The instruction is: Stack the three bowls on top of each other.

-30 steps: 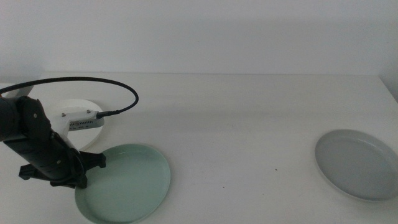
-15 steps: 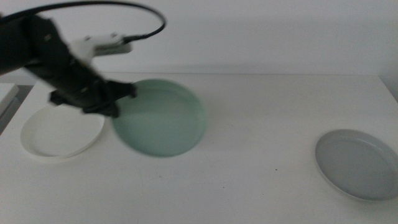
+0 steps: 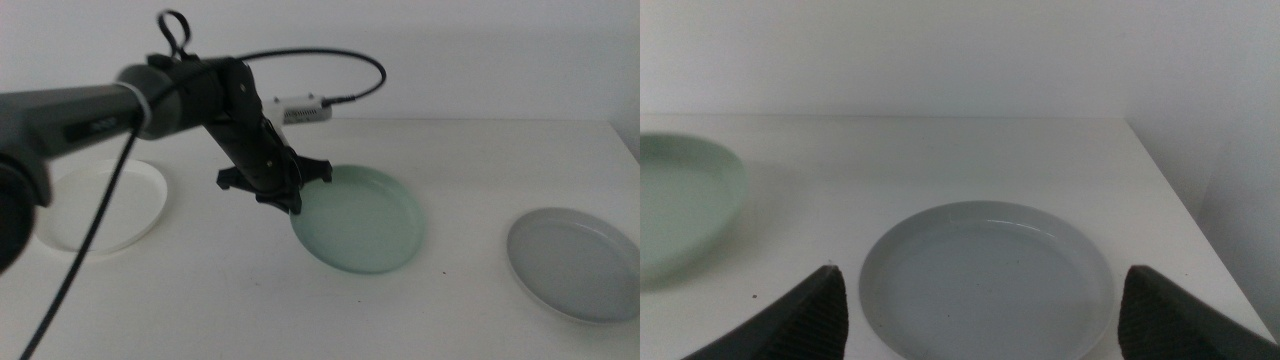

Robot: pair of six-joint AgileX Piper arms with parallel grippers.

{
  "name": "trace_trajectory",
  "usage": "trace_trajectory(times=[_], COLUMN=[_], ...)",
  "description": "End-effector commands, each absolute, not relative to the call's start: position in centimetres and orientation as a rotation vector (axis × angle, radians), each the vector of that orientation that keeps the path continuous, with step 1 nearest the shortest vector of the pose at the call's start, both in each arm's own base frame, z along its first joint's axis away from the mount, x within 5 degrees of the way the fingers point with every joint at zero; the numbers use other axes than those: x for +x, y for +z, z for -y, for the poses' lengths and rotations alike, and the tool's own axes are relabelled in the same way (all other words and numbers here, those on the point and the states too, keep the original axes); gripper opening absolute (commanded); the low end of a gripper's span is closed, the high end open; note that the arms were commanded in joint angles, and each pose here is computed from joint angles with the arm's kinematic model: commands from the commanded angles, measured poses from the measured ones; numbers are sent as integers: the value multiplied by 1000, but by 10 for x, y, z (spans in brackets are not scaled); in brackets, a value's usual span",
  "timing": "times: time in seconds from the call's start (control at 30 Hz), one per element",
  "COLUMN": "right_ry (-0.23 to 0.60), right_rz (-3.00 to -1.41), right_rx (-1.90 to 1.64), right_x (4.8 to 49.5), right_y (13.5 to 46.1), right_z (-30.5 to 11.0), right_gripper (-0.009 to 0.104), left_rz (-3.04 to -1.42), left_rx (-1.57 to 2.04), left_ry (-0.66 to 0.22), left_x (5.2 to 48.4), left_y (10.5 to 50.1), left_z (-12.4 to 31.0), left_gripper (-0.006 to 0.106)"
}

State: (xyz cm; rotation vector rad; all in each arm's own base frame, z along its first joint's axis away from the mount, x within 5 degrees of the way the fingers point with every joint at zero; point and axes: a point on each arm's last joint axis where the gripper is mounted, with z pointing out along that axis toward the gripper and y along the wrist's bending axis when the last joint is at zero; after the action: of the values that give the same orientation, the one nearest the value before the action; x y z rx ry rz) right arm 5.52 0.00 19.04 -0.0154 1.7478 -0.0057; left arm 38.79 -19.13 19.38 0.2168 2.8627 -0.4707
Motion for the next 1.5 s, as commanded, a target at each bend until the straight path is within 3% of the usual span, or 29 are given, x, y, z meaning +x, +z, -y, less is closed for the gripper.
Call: trace_trajectory(times=[0.0,0.47,0.6,0.83,0.87,0.97,1.03,1.27,1.47], right_ry=[-18,-18,-18,-18,-18,-18,-18,-18,-18], right_rz=[-1739,-1739,-1739,-1739,-1739,-1739,-1739,-1739,-1739], right_rx=[-22,-22,-22,-22,-22,-22,-22,-22,-22], right_x=[55,55,55,55,55,55,55,55,55], right_y=[190,190,190,190,190,190,190,190,190], right_z=[0,0,0,0,0,0,0,0,0], right_gripper=[78,78,78,78,78,78,78,78,78], left_rz=[-2846,-2898,-2909,-2989,-2996,-2986,-2974,-2935,-2772], left_rx=[230,264,267,291,279,257,262,218,126], left_ry=[-489,-473,-458,-442,-443,-443,-398,-74,-22], left_x=[391,393,393,391,391,388,384,356,333], left_y=[188,164,163,172,177,200,217,285,343], left_z=[199,201,199,180,175,161,150,108,72], left_gripper=[-2,1,23,92,94,94,94,94,94])
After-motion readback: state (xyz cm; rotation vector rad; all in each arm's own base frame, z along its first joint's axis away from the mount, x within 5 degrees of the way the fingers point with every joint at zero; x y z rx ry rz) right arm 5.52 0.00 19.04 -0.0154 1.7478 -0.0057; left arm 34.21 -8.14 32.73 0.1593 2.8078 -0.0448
